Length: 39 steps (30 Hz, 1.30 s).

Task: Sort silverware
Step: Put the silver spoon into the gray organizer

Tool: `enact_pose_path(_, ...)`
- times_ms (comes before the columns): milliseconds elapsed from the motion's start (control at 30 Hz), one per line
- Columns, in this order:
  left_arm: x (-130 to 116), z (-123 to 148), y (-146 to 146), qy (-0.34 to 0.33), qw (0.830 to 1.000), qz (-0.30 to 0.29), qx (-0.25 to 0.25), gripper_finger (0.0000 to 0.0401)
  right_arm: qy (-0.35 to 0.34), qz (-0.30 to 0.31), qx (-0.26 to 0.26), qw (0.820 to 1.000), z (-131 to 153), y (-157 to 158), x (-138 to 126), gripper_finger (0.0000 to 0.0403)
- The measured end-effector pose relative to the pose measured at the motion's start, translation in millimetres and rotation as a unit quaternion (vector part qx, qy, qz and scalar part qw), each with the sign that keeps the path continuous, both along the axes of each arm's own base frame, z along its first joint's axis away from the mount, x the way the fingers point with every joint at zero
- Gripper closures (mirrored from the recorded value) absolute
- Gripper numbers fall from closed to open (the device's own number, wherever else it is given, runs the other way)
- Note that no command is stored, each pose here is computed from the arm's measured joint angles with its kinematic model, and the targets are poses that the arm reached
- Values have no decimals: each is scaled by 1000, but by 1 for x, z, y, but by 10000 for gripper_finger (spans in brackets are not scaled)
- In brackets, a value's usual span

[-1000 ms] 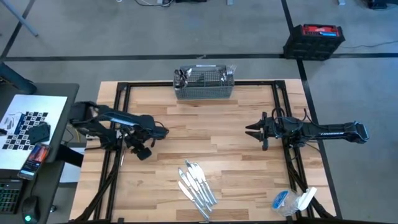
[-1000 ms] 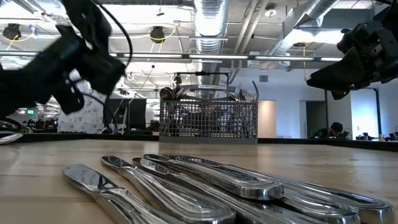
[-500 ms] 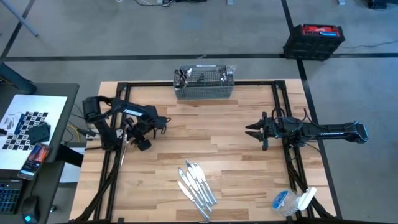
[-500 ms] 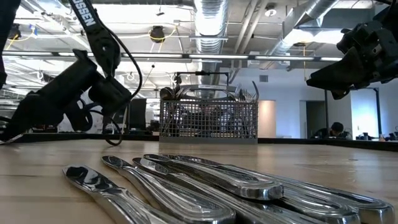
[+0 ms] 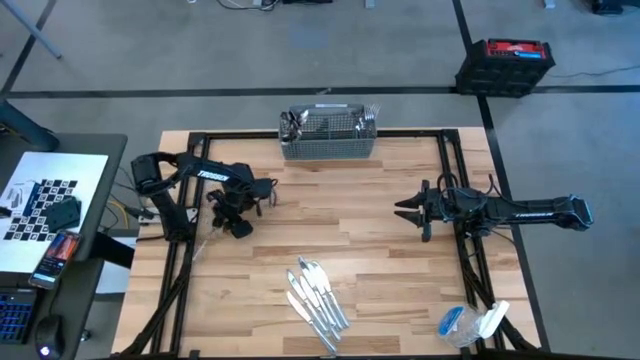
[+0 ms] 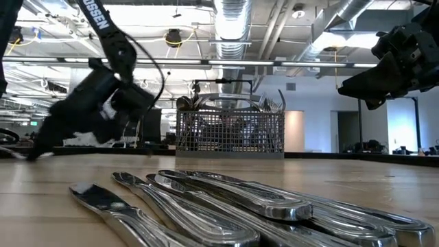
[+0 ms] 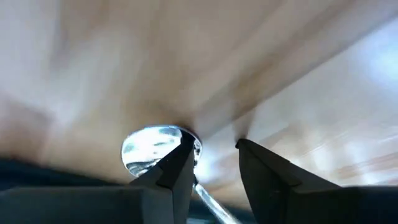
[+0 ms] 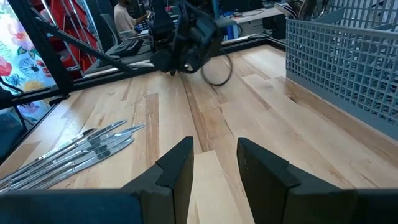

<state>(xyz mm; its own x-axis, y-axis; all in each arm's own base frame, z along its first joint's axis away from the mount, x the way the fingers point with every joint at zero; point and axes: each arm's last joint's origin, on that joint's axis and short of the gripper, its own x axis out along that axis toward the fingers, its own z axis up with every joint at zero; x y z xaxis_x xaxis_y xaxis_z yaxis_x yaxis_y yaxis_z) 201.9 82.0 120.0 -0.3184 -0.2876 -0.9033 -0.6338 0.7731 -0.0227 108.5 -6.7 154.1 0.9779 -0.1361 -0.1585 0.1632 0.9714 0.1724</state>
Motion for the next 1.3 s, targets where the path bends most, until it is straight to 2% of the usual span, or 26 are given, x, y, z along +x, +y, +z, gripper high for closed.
enact_pose_path(133, 27, 13, 10, -79, 996, -1, 33, 290, 0, 0, 0, 1000, 0, 0, 0, 290)
enact_pose_path(233, 49, 25, 18, -147, 987, -6, 66, 290, 0, 0, 0, 1000, 0, 0, 0, 290)
enact_pose_path(433, 68, 58, 18, -169, 982, -19, 80, 290, 0, 0, 0, 1000, 0, 0, 0, 290)
enact_pose_path(600, 68, 71, 12, -152, 981, 5, 123, 290, 0, 0, 0, 1000, 0, 0, 0, 290)
enact_pose_path(700, 68, 66, 11, -148, 978, 43, 144, 290, 0, 0, 0, 1000, 0, 0, 0, 290)
enact_pose_path(800, 72, 57, 11, -172, 969, 86, 158, 290, 0, 0, 0, 1000, 0, 0, 0, 290)
enact_pose_path(1033, 72, 36, 9, -200, 952, 159, 171, 290, 0, 0, 0, 1000, 0, 0, 0, 290)
enact_pose_path(1200, 64, 22, 5, -207, 952, 148, 171, 300, 0, 0, 0, 1000, 0, 0, 0, 290)
enact_pose_path(1300, 62, 21, 4, -203, 953, 139, 174, 351, 0, 0, 0, 1000, 0, 0, 0, 290)
